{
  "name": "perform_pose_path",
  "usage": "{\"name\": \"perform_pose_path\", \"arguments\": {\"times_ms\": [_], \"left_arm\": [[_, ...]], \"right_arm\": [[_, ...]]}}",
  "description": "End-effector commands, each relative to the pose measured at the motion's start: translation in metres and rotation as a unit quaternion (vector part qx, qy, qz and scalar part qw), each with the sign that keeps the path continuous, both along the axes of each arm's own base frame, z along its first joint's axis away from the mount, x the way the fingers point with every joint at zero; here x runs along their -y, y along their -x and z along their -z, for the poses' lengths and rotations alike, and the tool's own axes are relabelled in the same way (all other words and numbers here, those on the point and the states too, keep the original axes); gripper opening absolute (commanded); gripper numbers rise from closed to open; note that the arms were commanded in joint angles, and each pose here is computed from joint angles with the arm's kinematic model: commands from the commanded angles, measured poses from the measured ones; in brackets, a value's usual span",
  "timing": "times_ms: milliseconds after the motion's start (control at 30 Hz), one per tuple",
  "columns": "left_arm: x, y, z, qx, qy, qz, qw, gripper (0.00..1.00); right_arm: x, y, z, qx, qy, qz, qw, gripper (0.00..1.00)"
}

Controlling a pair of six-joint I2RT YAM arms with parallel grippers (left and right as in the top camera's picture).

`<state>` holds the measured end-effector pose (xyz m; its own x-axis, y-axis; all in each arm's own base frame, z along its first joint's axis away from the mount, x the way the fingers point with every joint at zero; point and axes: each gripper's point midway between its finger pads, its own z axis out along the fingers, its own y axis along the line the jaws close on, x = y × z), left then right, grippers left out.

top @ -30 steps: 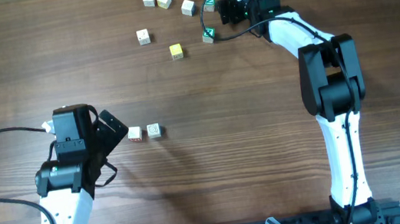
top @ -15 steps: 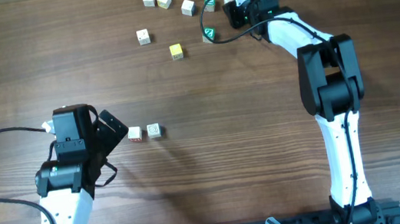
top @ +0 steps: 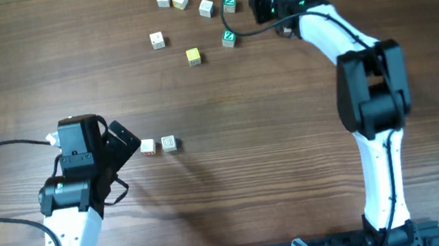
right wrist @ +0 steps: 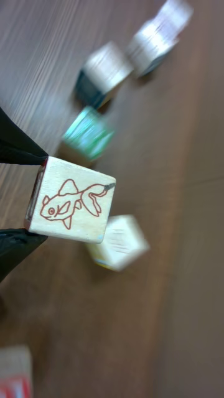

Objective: Form a horizontal line
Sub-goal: 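Carry the fish block toward the two placed blocks and lower it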

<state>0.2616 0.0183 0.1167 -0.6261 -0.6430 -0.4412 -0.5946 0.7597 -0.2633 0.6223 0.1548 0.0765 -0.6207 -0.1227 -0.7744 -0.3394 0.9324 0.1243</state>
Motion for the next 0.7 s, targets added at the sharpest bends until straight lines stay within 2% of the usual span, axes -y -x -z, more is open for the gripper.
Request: {"name": "perform_pose_path", "arguments": {"times_ms": [0, 200, 400, 567, 667], "left_arm": [[-0.005, -0.002, -0.003, 0.006, -0.005, -0.012, 1.0, 1.0], [-0.005, -0.002, -0.003, 0.006, -0.005, -0.012, 1.0, 1.0], [-0.005, -0.002, -0.003, 0.006, -0.005, -0.012, 1.0, 1.0], [-0.005, -0.002, -0.003, 0.006, -0.005, -0.012, 1.0, 1.0], [-0.005, -0.002, -0.003, 0.006, -0.005, -0.012, 1.0, 1.0]], "right_arm": [[-0.002, -0.002, -0.066, 0.041, -0.024, 0.015, 0.999, 0.3], [-0.005, 0.027, -0.042, -0.044, -0.016, 0.024, 0.999, 0.3], [-0.016, 0.07, -0.073, -0.088, -0.004, 0.008, 0.996, 0.3], [-0.031, 0.127, -0.1, -0.165, -0.032, 0.008, 0.986, 0.3], [-0.056, 0.169, -0.103, -0.232, -0.062, -0.038, 0.97, 0.3]]}}
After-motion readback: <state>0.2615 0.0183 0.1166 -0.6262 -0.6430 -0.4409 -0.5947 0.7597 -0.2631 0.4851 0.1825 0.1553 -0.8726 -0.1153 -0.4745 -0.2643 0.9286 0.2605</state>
